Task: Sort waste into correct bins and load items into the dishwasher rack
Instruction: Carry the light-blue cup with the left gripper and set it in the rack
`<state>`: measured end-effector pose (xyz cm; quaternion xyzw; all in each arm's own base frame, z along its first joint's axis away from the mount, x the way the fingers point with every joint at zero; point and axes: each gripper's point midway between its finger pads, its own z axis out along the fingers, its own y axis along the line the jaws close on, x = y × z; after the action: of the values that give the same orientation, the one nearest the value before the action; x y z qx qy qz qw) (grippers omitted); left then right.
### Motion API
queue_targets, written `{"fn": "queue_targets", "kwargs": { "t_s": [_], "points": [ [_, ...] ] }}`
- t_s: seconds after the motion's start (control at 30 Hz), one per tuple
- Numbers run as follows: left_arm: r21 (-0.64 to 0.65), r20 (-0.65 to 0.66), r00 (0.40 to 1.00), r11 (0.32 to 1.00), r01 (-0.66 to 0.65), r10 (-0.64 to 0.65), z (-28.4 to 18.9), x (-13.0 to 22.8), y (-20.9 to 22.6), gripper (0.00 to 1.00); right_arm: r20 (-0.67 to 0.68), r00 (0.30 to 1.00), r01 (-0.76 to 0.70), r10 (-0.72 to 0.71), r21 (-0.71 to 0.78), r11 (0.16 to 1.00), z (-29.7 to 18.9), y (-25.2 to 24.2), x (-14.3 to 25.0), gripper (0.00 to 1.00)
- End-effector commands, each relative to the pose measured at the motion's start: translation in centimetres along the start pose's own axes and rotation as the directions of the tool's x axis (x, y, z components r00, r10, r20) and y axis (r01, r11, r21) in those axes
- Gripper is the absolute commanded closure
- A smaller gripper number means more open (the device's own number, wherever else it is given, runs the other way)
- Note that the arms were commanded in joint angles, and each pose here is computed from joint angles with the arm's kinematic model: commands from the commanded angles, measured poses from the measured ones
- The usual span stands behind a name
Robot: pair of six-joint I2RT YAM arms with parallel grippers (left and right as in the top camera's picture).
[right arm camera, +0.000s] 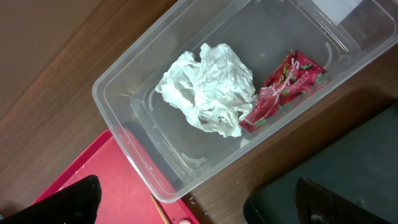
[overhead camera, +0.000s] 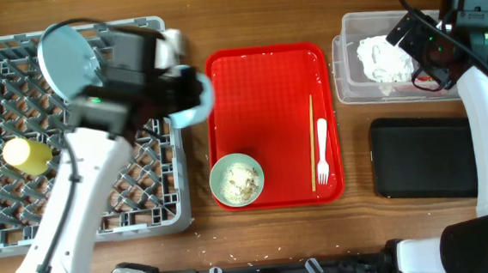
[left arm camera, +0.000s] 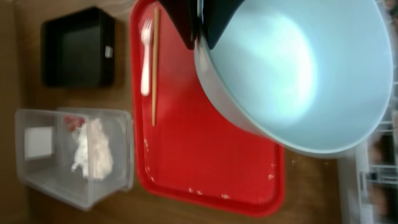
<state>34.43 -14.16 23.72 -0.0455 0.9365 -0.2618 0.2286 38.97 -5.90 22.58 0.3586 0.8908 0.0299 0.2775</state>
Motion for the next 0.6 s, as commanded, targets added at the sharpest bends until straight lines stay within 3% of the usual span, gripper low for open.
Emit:
{"fn": "queue_targets", "kwargs": {
  "t_s": [0.0,0.13,0.2,0.27,0.33,0.47,0.57],
  "points": [
    [0.156,-0.031,0.975,0.962,0.222,-0.22,-4.0,-1.7,4.5,0.96,0.003,1.0,0.0,0.0,0.009,1.0,0.2,0.0,-0.1,0.0],
    [0.319,0.003,0.928,0.88,0.352,-0.372,-9.1,-2.4,11.0,0.96,0.003,1.0,0.0,0.0,0.009,1.0,0.2,0.0,-0.1,0.0],
    [0.346,0.044,0.891,0.843,0.412,-0.453,-10.2,-1.7,14.6,0.96,0.003,1.0,0.0,0.0,0.009,1.0,0.2,0.0,-0.1,0.0],
    [0.461,0.074,0.862,0.784,0.416,-0.502,-10.6,-1.6,16.2,0.96,0.003,1.0,0.0,0.0,0.009,1.0,0.2,0.0,-0.1,0.0],
    [0.57,0.069,0.821,0.698,0.433,-0.567,-10.5,-1.5,18.0,0.96,0.003,1.0,0.0,0.0,0.009,1.0,0.2,0.0,-0.1,0.0],
    [0.662,-0.024,0.761,0.56,0.498,-0.648,-8.6,-1.2,20.3,0.96,0.003,1.0,0.001,-0.001,0.009,1.0,0.2,0.0,-0.1,0.0],
    [0.628,-0.068,0.732,0.541,0.56,-0.678,-7.1,-0.5,21.6,0.96,0.003,1.0,0.0,0.0,0.009,1.0,0.2,0.0,-0.1,0.0]
  ]
}}
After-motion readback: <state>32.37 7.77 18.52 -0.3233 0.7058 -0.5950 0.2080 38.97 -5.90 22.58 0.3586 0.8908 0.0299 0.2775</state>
